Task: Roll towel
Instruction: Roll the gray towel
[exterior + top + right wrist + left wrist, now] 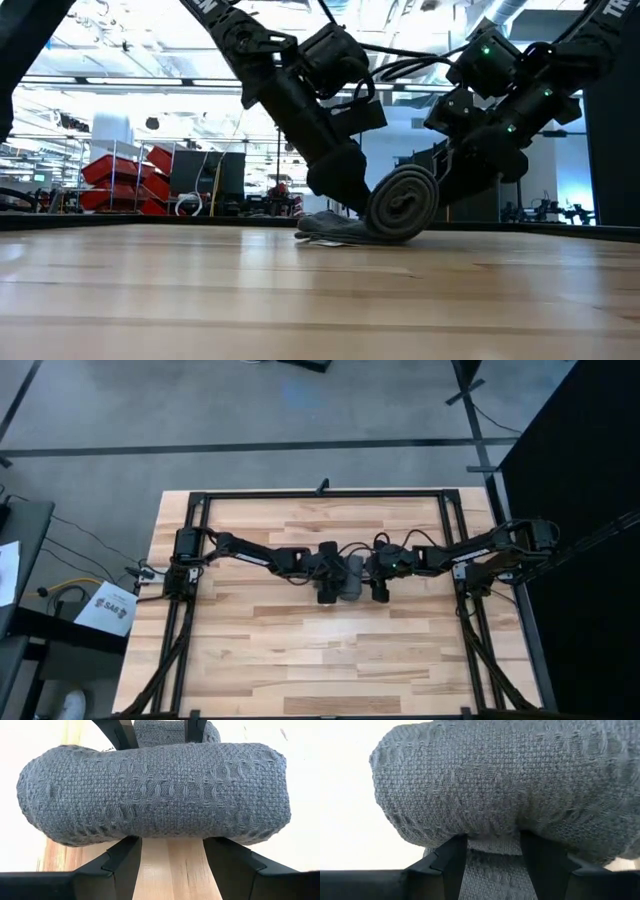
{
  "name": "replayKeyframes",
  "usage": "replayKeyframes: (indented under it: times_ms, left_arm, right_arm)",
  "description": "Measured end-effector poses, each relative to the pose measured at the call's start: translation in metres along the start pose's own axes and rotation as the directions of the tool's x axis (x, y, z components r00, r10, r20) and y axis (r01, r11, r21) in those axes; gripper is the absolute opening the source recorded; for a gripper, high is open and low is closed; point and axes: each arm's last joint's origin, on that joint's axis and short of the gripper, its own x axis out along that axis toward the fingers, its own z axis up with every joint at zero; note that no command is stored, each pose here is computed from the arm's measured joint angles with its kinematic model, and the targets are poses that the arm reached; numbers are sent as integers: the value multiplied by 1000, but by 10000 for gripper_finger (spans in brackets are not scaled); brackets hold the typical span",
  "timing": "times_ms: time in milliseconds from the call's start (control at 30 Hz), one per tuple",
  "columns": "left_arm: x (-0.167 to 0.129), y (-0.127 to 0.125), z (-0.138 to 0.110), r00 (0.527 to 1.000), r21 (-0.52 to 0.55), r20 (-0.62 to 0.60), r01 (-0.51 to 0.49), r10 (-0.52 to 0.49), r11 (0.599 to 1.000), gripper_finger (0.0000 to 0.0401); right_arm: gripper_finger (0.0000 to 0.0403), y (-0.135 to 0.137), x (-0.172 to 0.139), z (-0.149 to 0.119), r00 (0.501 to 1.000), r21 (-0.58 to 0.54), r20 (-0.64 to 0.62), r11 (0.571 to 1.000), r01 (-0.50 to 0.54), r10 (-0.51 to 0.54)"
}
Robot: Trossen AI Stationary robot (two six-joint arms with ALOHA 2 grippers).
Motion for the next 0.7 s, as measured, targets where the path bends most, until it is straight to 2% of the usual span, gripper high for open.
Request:
replayKeyframes:
  times_ms: [467, 700]
  left_arm:
    - [-10, 7, 5, 1000, -6, -11, -4, 4, 1000, 173]
    - [-34, 12, 7, 997, -40, -77, -13, 10, 999, 173]
  right_arm:
    - [203, 0, 0, 0, 1000, -8, -5, 1000, -1, 1]
    - [203, 0, 0, -1, 1000, -1, -12, 1000, -1, 1]
